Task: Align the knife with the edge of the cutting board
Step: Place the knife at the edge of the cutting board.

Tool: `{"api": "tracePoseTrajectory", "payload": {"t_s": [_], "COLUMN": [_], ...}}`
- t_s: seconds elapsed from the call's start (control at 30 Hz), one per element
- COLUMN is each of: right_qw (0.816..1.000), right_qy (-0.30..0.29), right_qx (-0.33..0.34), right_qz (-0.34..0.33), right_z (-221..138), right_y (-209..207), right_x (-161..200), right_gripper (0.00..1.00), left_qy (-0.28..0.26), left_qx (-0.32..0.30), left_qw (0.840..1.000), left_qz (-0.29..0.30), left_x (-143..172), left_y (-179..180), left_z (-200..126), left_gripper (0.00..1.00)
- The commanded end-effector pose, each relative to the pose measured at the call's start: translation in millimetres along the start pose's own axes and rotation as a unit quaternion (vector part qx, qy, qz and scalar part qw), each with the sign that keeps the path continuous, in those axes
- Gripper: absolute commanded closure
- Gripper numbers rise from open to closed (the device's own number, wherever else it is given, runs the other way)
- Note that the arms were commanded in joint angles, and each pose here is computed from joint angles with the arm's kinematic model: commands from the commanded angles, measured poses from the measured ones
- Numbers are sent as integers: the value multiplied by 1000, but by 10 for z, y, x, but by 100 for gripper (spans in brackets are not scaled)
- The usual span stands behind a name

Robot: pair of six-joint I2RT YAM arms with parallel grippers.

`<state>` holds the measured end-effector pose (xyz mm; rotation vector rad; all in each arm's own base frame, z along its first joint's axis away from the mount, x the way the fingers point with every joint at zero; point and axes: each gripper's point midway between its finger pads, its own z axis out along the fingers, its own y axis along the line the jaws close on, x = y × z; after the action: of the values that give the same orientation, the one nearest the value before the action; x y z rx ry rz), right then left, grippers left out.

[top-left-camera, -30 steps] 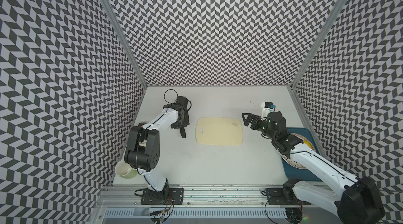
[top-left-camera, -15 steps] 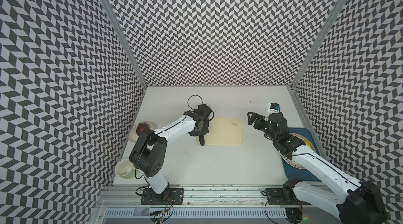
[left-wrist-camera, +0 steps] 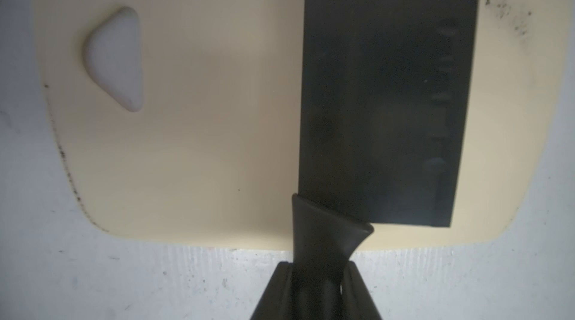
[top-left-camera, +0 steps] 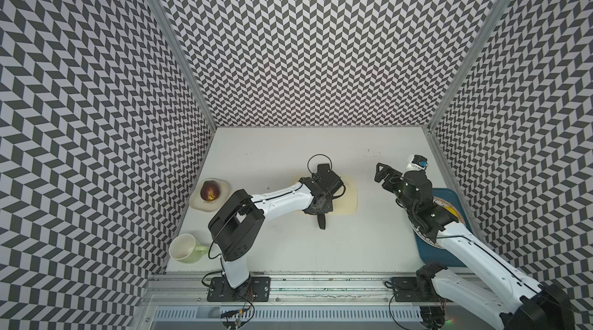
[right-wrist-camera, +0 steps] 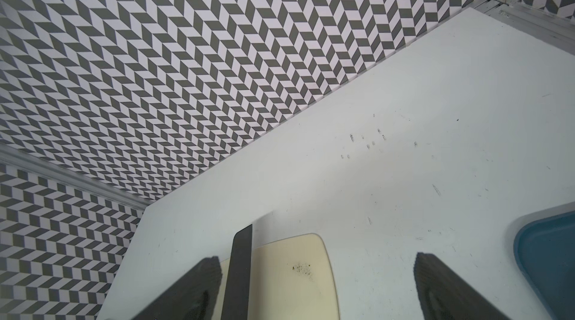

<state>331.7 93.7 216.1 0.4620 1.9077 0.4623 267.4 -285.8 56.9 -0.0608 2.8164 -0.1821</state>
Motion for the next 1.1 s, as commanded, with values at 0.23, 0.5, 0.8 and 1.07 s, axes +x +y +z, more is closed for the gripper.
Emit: {"api": "tracePoseTrajectory", "payload": {"t_s": [0.23, 0.5, 0.8, 1.07], "right_qw": [993, 996, 996, 996], "right_qy": [81, 48, 49, 45], "right_qx": [-85, -79, -79, -77], "right_qz": [-11, 1, 1, 3], "right_z": [-152, -297, -301, -320], "right_y": [159, 11, 20, 12], "right_x": [373, 338, 333, 308], "right_gripper": [0, 0, 0, 0], "left_qy": [-29, -34, -26, -23], "left_qx": [14, 25, 41, 35], "left_qw": [999, 999, 999, 999], "left_qz": [-4, -7, -12, 3], "left_x": [13, 16, 173, 267], "left_y": [-277, -414, -551, -682], "left_z": [17, -33, 54, 147], "left_gripper": [84, 84, 83, 83]}}
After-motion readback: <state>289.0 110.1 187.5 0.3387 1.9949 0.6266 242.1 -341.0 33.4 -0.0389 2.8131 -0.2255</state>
